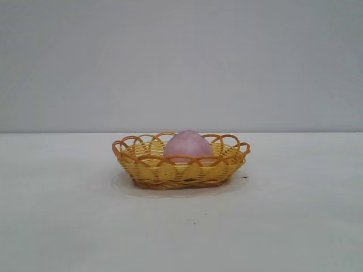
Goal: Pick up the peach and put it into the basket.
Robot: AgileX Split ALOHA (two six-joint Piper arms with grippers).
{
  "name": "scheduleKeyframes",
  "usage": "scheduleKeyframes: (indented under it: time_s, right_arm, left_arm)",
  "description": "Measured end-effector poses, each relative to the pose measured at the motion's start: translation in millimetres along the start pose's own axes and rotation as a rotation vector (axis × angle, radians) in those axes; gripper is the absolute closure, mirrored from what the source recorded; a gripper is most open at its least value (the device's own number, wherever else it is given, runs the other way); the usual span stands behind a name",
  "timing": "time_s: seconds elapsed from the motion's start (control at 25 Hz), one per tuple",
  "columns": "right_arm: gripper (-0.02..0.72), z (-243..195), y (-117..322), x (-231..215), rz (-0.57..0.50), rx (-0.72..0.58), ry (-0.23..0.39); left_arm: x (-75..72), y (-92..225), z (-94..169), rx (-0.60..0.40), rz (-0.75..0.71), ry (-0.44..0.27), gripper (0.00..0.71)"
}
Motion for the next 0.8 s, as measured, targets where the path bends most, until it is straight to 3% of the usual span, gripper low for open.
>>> scheduleKeyframes:
  time_s: [0.2, 0.36, 0.8]
  right_arm:
    - [0.318, -14, 31, -3, -0.014, 0.021, 0.02]
    - [0.318, -25, 44, 0, -0.028, 0.039, -0.008]
    - [0.318, -28, 56, 0, -0.027, -0.101, -0.006]
  left_arm:
    - [0.0, 0, 0, 0.0, 0.0, 0.0, 0.22]
    - [0.0, 0, 0, 0.0, 0.0, 0.0, 0.22]
    - [0.0, 0, 0, 0.0, 0.0, 0.0, 0.22]
Point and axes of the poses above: a point on each arm's last joint axis where the gripper is mounted, z pointing back along that axis away from the gripper, x along the wrist's bending axis when the last joint is at zero, y = z × x, the point moved 3 cm from there along -z, pointing out along that axis toward the gripper
